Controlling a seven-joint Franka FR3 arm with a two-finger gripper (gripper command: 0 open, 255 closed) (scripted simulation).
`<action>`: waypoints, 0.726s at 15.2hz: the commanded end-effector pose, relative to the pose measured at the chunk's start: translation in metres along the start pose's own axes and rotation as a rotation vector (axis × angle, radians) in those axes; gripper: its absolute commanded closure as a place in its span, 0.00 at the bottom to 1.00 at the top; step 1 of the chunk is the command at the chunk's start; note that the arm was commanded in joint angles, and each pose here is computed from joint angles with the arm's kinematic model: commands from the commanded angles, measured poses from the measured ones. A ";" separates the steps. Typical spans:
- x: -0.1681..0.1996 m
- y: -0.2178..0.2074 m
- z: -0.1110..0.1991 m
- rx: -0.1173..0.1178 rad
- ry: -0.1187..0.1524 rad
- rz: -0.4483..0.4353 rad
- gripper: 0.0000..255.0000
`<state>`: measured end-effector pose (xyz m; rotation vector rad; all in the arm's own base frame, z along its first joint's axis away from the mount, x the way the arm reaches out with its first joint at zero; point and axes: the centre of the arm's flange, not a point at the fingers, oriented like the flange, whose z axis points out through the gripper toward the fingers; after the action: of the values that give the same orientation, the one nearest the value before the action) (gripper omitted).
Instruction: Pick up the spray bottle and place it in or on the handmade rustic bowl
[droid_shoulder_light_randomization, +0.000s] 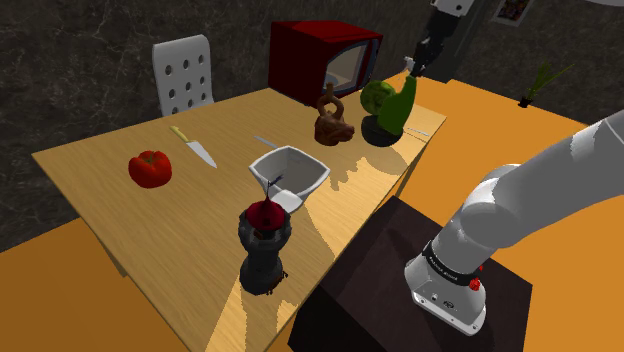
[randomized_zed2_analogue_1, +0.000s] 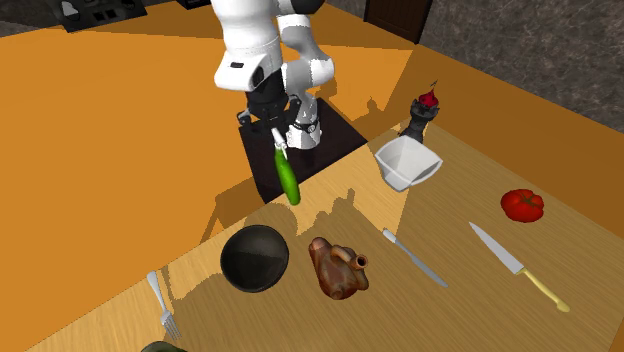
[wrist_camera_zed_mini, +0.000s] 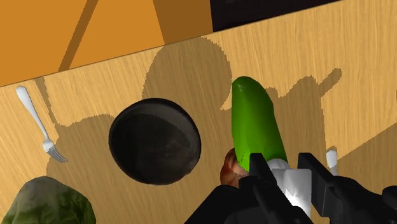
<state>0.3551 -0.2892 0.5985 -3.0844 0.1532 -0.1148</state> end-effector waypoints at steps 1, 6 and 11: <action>0.008 0.009 -0.011 0.000 0.000 0.000 1.00; 0.044 0.054 -0.042 0.000 0.000 0.000 1.00; 0.081 0.100 -0.073 0.000 0.000 0.000 1.00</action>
<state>0.4123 -0.3937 0.6653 -3.0844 0.1637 -0.1141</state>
